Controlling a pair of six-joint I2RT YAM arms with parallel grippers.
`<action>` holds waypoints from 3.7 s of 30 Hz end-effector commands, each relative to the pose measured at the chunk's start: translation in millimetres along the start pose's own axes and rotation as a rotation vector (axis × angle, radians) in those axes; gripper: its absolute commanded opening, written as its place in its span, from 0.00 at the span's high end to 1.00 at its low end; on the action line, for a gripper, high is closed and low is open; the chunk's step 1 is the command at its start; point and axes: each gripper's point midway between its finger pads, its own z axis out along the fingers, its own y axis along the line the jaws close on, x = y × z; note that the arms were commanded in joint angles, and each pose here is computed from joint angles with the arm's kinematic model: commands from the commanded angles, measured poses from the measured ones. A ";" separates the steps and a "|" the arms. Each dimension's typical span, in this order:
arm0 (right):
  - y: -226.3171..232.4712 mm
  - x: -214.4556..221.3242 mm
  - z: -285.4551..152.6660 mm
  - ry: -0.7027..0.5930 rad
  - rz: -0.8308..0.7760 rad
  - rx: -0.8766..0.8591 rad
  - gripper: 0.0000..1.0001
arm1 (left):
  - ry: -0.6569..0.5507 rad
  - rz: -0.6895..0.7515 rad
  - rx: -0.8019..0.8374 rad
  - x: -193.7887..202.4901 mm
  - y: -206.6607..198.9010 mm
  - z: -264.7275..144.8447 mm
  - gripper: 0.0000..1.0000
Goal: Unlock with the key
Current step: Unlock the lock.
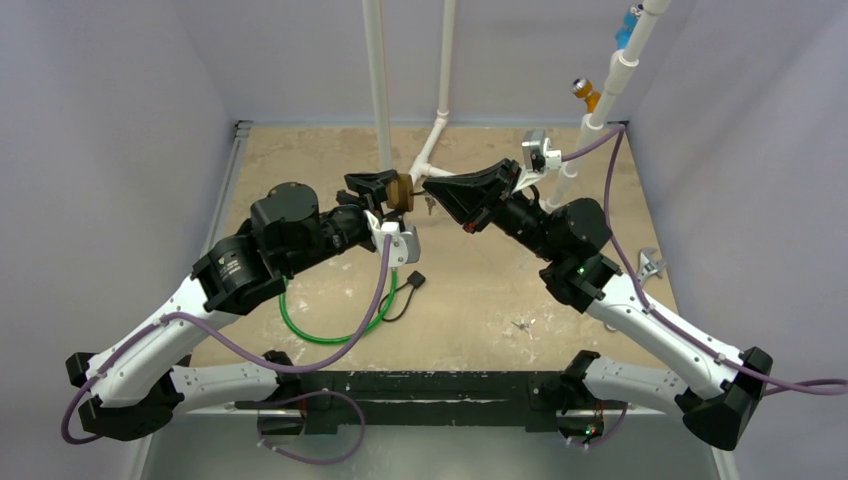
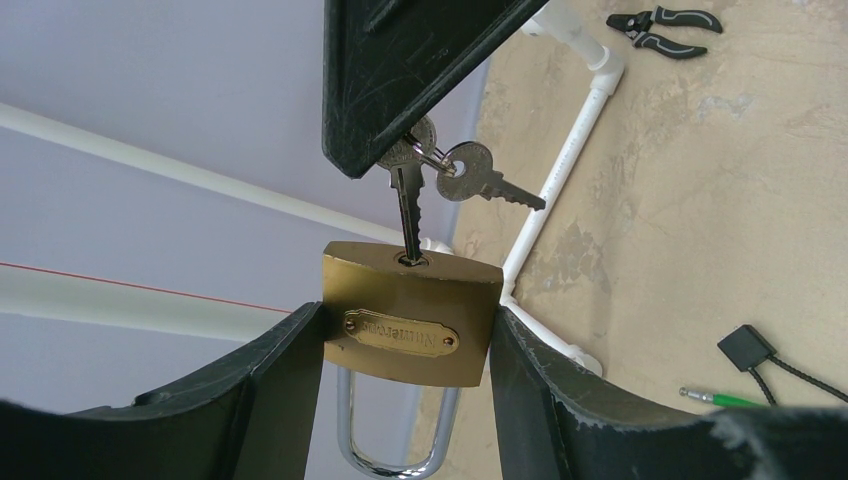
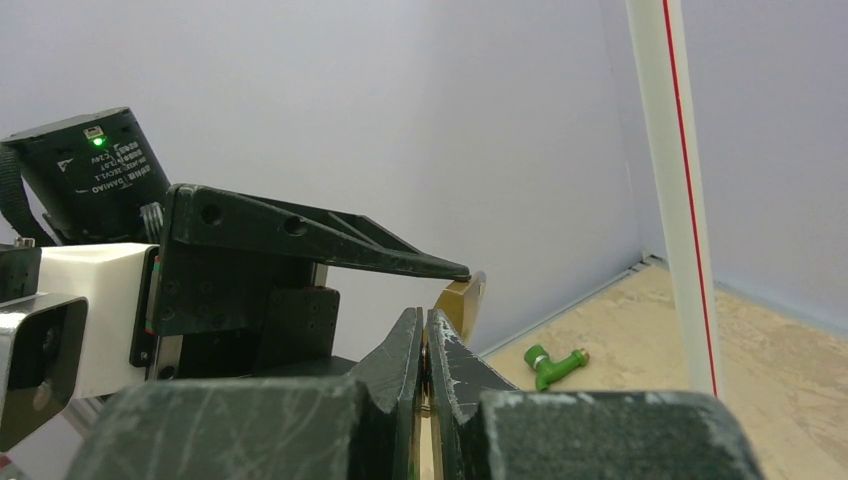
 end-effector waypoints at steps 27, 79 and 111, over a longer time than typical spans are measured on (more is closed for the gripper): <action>0.7 -17.9 8.2 -0.072 -0.039 0.005 1.00 | -0.118 0.005 -0.175 -33.2 50.3 -23.4 1.00; -1.1 18.4 -8.1 0.033 -0.116 0.025 1.00 | -0.167 0.037 -0.083 -42.7 36.0 -28.0 1.00; 12.2 1.4 -17.9 -0.001 -0.128 -0.007 1.00 | -0.161 0.056 -0.087 -41.6 36.3 -24.1 1.00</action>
